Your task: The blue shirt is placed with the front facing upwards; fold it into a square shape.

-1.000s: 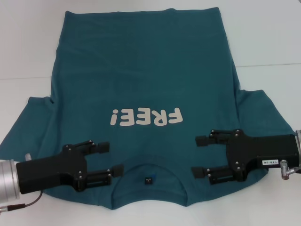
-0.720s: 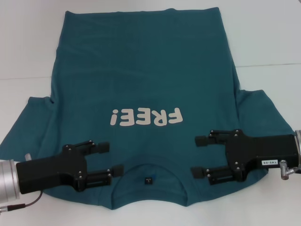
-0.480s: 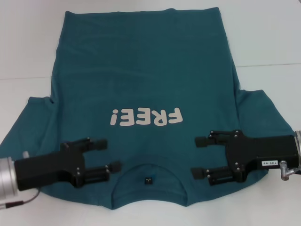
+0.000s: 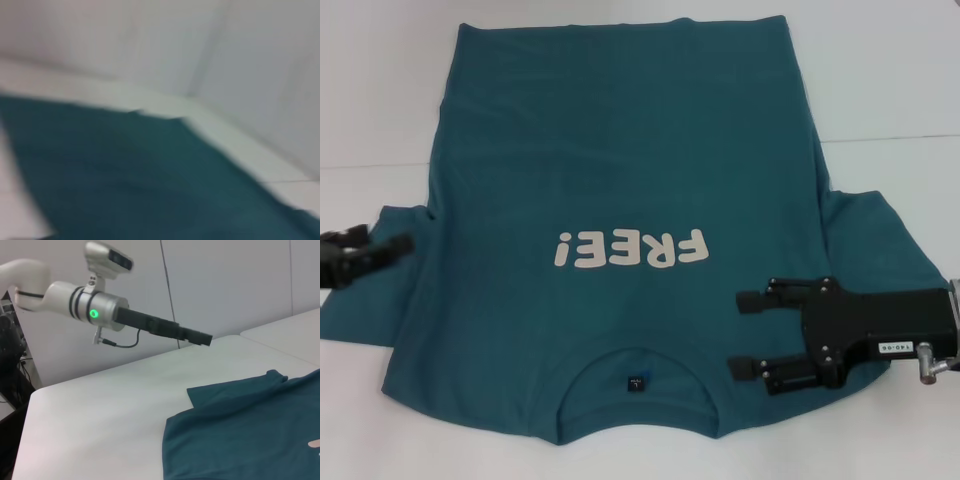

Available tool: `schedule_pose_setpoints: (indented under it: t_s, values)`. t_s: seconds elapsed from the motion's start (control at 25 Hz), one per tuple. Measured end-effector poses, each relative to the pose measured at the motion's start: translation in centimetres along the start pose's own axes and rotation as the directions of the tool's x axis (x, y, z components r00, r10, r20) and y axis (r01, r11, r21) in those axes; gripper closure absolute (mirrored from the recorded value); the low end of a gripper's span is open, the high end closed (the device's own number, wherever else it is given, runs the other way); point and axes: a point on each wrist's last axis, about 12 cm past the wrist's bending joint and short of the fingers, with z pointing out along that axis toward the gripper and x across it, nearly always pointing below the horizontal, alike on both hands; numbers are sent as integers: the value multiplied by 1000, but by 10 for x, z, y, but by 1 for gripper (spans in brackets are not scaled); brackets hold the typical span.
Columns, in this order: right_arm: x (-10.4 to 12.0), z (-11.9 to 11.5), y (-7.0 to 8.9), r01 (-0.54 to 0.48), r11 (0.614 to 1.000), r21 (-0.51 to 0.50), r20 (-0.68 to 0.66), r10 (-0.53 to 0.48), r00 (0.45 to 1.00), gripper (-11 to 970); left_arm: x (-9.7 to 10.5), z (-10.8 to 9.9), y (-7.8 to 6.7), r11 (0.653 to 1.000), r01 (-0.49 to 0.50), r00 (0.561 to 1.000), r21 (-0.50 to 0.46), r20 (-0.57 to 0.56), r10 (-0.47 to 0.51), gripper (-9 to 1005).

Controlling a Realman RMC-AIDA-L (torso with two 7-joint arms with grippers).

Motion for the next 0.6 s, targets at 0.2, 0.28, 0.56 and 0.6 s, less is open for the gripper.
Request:
schedule_pose_setpoints:
  t_s: [0.2, 0.28, 0.56, 0.6]
  values:
    - [-1, 1, -1, 4, 1000, 4, -2, -4, 1000, 50, -11, 6, 24, 975, 86, 990, -206, -91, -106, 181]
    - [-2, 1, -2, 5, 1000, 6, -2, -5, 1000, 50, -14, 12, 28, 964, 79, 985, -254, -129, -115, 182]
    - [-3, 2, -3, 8, 1000, 9, -4, -7, 1000, 49, -18, 45, 29, 948, -38, 959, -317, -277, -55, 184]
    - [-2, 2, -3, 6, 1000, 10, -4, -6, 1000, 49, -17, 48, 29, 944, -51, 955, -327, -291, -49, 185]
